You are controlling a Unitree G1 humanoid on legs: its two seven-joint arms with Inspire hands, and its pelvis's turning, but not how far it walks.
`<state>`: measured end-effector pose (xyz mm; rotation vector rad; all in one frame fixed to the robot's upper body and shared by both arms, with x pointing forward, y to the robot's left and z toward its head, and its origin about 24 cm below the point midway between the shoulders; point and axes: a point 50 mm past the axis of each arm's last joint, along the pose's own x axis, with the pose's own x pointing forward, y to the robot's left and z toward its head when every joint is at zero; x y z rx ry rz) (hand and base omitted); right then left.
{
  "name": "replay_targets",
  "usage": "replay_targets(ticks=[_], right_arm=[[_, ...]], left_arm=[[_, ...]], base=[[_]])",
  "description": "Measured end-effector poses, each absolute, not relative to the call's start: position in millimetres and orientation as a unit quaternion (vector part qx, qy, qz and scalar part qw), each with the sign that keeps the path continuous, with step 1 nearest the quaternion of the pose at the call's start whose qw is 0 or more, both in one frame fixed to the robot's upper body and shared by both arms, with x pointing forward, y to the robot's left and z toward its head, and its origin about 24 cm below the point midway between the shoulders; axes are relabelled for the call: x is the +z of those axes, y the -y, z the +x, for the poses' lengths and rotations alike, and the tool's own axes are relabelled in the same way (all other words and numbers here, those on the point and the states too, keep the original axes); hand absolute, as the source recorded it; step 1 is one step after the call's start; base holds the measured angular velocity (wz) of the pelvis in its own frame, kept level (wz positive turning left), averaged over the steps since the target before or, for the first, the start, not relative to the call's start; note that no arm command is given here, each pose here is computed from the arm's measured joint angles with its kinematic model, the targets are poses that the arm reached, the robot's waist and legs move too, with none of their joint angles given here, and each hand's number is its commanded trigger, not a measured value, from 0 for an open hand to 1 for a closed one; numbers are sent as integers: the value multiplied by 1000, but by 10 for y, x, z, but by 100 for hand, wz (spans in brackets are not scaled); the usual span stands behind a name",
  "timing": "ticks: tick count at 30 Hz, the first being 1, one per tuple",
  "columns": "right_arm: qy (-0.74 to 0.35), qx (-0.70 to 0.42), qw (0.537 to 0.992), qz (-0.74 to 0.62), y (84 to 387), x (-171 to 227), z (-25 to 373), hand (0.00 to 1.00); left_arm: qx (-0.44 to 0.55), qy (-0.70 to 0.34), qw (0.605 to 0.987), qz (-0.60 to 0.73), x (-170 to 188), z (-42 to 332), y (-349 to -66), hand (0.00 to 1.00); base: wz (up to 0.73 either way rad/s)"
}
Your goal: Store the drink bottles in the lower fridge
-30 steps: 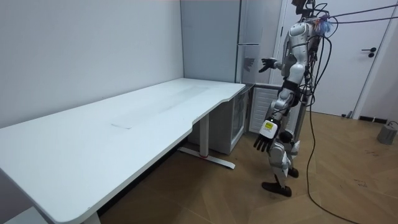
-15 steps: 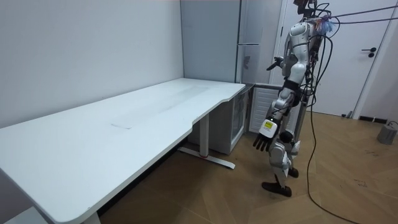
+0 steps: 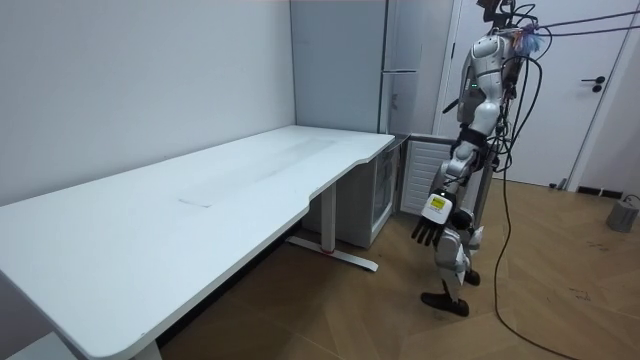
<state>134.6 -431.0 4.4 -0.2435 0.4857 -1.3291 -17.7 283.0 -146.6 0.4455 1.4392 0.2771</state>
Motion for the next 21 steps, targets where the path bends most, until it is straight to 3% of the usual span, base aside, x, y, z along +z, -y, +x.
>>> replay_targets(ticks=[9, 21], right_arm=[[-288, -640, 712, -16, 4661, 54, 1074, 0], [-354, -610, 708, 32, 4727, -53, 823, 0]], left_arm=[[152, -661, 706, 204, -1371, -225, -3041, 0], [159, -656, 709, 204, -1300, -196, -3193, 0]], base=[[11], [4]])
